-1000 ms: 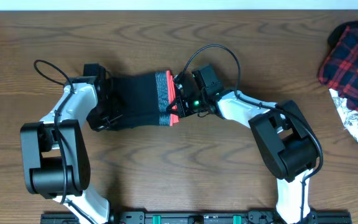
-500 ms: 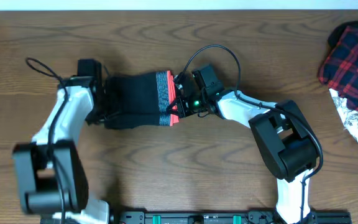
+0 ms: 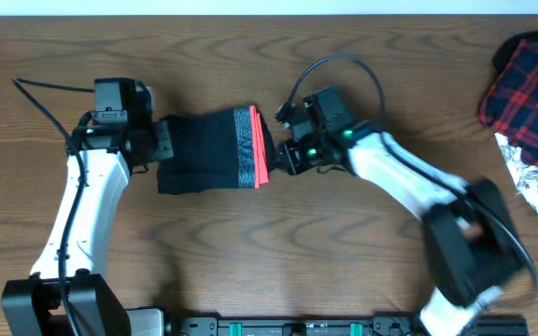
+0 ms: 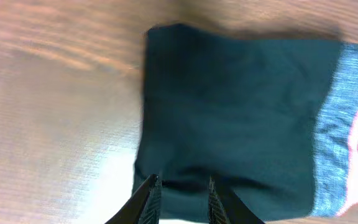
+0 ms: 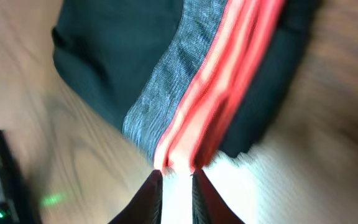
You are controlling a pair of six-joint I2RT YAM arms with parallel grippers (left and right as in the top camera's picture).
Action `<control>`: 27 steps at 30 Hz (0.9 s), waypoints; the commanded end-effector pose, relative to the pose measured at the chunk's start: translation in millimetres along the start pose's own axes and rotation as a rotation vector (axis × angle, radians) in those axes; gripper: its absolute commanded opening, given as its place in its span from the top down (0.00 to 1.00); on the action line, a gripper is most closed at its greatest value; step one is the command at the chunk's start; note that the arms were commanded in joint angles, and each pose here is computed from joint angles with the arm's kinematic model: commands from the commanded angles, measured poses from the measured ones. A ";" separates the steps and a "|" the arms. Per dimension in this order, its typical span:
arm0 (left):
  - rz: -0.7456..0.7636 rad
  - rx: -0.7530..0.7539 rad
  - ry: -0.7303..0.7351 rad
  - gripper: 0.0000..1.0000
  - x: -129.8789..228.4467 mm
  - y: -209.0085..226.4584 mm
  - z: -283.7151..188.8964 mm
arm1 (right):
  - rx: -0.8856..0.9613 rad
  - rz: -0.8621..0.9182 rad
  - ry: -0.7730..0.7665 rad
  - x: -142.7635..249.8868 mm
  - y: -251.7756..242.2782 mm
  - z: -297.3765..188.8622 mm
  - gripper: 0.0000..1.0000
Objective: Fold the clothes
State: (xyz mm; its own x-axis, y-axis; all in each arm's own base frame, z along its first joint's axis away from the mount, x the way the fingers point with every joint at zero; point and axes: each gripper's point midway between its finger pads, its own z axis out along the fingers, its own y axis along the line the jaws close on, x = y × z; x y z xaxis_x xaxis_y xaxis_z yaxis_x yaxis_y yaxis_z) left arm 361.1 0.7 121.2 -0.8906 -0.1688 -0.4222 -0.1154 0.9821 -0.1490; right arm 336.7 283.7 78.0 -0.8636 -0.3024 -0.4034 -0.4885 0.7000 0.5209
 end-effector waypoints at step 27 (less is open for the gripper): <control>-0.187 -0.300 0.029 0.67 16.4 49.8 -10.8 | 0.033 -0.007 0.069 20.9 -65.0 59.2 0.15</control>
State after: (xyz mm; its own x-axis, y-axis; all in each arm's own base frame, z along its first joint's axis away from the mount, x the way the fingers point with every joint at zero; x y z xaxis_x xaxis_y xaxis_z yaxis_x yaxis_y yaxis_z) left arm 338.2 30.9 112.5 -0.8863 -0.2784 -0.3701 -0.3112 0.9498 0.0308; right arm 369.9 269.2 15.4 -0.8413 -0.3424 -0.4183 -0.5164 0.7378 0.4347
